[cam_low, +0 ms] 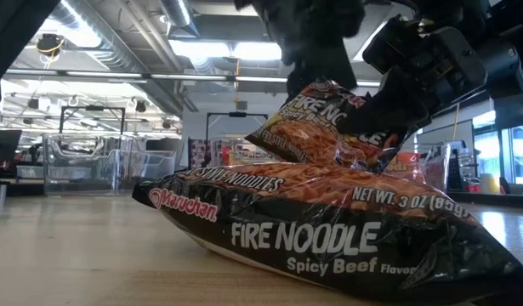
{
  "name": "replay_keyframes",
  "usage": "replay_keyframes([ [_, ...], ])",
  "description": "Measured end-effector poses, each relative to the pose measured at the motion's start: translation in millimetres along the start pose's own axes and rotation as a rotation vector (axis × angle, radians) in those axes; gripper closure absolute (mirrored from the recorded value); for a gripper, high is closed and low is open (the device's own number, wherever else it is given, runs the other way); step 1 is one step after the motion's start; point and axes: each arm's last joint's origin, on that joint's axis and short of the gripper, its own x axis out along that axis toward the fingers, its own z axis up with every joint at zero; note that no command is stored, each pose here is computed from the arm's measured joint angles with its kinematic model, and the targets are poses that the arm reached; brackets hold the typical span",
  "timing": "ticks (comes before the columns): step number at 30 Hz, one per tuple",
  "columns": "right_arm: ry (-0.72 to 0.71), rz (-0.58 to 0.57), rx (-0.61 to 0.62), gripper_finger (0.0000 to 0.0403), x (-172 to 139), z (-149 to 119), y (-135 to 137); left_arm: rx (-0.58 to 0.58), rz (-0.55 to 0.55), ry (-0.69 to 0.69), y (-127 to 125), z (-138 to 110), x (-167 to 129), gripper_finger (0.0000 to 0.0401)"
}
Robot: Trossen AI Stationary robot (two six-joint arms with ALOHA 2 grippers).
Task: Sort Maruchan noodles
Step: Put the top right black noodle pack into the left transparent bin
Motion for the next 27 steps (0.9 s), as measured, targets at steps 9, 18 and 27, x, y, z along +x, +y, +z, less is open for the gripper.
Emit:
replay_keyframes([
  [9, 0.009, -0.002, 0.001, 0.0302, 0.0, -1.0, -0.3, -0.014, -0.016, 0.096, 1.1, -11.9, 26.5, 0.015],
  [18, 0.002, 0.007, 0.022, 0.0301, 0.0, -0.2, 0.1, -0.006, -0.005, 0.117, 3.5, -13.6, 24.9, 0.0221],
  [27, 0.004, 0.025, 0.078, 0.0247, -1.0, 0.6, 0.6, 0.017, 0.019, 0.112, -2.7, -13.7, 24.6, 0.0292],
])
